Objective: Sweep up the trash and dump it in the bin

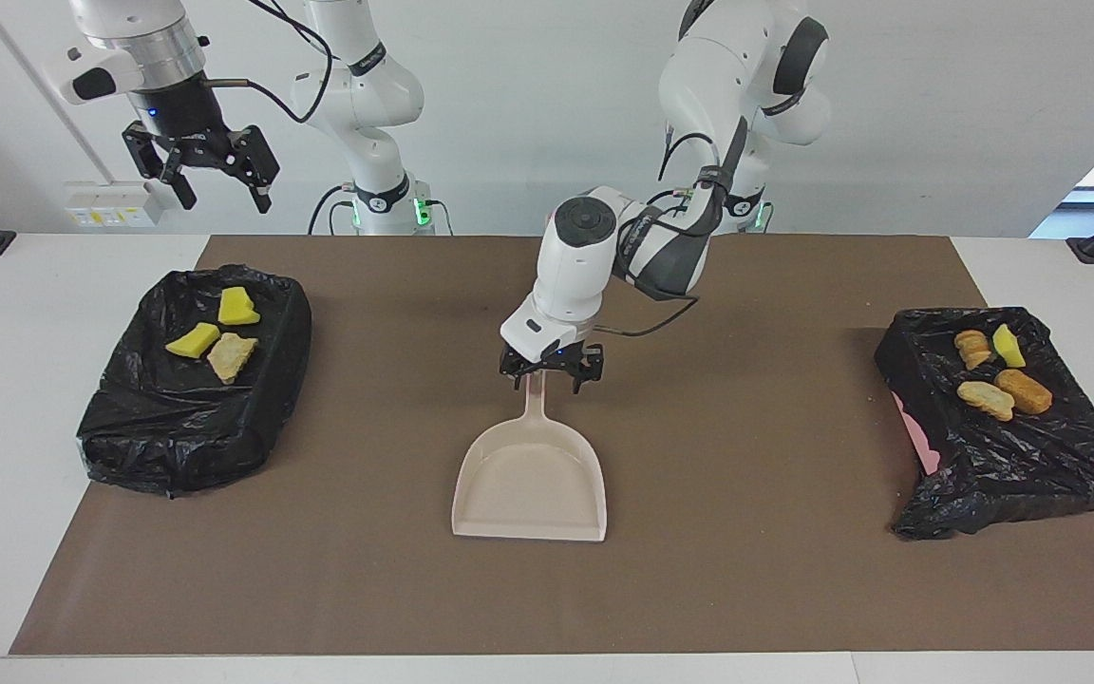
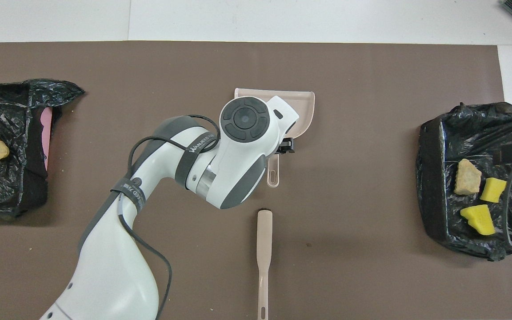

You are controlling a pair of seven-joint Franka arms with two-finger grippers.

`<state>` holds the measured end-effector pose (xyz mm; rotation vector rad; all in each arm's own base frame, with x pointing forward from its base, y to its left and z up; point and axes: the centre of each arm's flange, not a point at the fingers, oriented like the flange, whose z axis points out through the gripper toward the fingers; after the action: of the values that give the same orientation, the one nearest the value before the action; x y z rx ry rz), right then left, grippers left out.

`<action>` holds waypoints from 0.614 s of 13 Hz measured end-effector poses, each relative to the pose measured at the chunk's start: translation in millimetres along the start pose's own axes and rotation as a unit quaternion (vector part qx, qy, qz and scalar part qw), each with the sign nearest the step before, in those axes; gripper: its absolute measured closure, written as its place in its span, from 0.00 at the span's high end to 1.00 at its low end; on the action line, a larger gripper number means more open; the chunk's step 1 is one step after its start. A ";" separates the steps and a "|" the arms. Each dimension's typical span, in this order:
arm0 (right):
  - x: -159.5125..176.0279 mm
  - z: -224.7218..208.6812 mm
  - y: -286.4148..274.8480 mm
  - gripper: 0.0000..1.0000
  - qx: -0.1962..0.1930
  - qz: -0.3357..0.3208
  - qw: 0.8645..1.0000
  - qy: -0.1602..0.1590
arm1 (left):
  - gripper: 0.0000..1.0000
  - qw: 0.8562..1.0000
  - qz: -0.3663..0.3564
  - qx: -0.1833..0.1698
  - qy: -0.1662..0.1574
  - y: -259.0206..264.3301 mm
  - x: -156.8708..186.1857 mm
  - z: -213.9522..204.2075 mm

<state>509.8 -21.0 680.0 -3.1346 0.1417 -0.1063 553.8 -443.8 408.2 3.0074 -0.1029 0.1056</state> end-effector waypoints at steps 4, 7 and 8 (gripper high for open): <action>0.2 0.6 -2.1 1.00 0.000 -0.002 1.000 -0.001 | 1.00 0.999 0.023 0.028 -0.003 -90.9 12.7 -91.1; 0.2 0.6 -2.1 1.00 0.000 -0.002 1.000 -0.001 | 1.00 0.998 0.055 0.026 -0.004 -174.0 16.7 -169.9; 0.2 0.6 -2.1 1.00 0.000 -0.002 1.000 -0.001 | 1.00 0.998 0.061 0.025 -0.004 -196.4 14.1 -191.1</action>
<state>510.3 -19.0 679.4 -3.1349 0.1354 -0.1046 569.6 -225.1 573.2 3.0497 -0.2903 0.1095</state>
